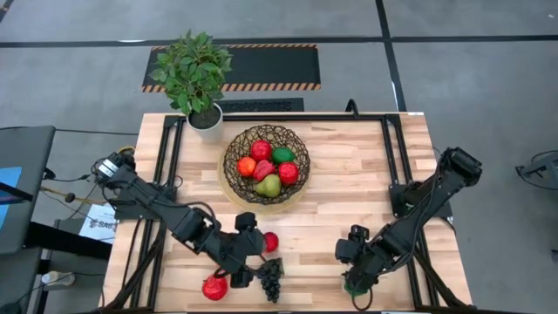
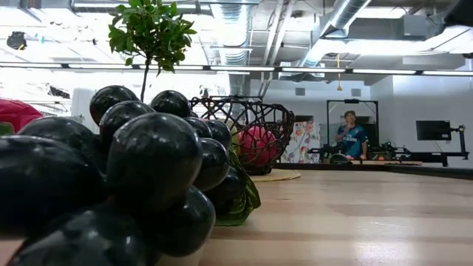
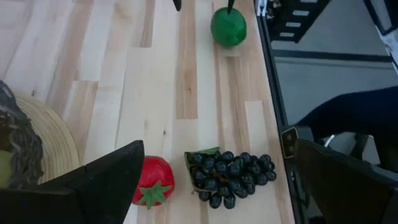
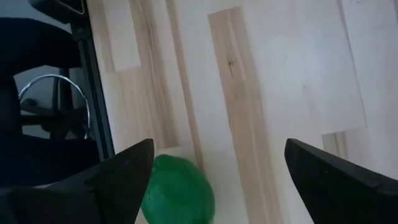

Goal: Build produce basket
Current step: Put the green lime into the basket

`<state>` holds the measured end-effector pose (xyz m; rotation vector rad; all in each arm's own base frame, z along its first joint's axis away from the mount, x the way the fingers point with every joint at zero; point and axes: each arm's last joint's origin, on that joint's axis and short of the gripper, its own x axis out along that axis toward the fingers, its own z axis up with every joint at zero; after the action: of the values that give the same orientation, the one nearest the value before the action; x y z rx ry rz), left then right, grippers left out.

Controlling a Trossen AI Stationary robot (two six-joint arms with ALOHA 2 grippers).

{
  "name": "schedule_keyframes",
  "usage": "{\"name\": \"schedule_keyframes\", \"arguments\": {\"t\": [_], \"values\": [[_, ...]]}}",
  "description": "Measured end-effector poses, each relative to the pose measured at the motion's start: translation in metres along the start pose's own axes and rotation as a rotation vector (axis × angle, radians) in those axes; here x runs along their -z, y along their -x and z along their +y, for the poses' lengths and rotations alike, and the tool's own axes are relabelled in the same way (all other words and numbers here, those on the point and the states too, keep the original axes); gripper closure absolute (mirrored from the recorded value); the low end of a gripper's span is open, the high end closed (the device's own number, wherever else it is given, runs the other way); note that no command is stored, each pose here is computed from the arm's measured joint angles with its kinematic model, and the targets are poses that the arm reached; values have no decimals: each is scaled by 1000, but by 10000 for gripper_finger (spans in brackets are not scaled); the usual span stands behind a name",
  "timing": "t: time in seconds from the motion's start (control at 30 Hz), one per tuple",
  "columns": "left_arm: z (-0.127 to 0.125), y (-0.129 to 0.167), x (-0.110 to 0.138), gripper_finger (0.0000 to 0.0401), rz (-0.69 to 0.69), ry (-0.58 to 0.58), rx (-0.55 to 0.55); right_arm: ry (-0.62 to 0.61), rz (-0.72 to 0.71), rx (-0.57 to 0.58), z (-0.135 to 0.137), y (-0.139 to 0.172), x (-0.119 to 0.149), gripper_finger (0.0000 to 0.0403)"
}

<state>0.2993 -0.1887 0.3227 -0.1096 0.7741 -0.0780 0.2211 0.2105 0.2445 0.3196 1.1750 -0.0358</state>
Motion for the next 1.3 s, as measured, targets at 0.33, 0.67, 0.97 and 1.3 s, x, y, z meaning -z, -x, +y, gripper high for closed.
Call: {"name": "schedule_keyframes", "arguments": {"t": [0.33, 0.67, 0.97, 1.3], "values": [[-15, 6, 7, 3, -52, 66, -39, 1, 4, -18, 6, 3, 9, 22], [-27, 11, 13, 3, -79, 68, -41, 2, 9, -30, 12, 5, 18, 22], [-27, 11, 13, 3, -79, 85, -40, -18, 6, -29, 12, 5, 17, 22], [-27, 11, 13, 3, -77, 88, -39, -14, 7, -30, 12, 5, 19, 22]]}}
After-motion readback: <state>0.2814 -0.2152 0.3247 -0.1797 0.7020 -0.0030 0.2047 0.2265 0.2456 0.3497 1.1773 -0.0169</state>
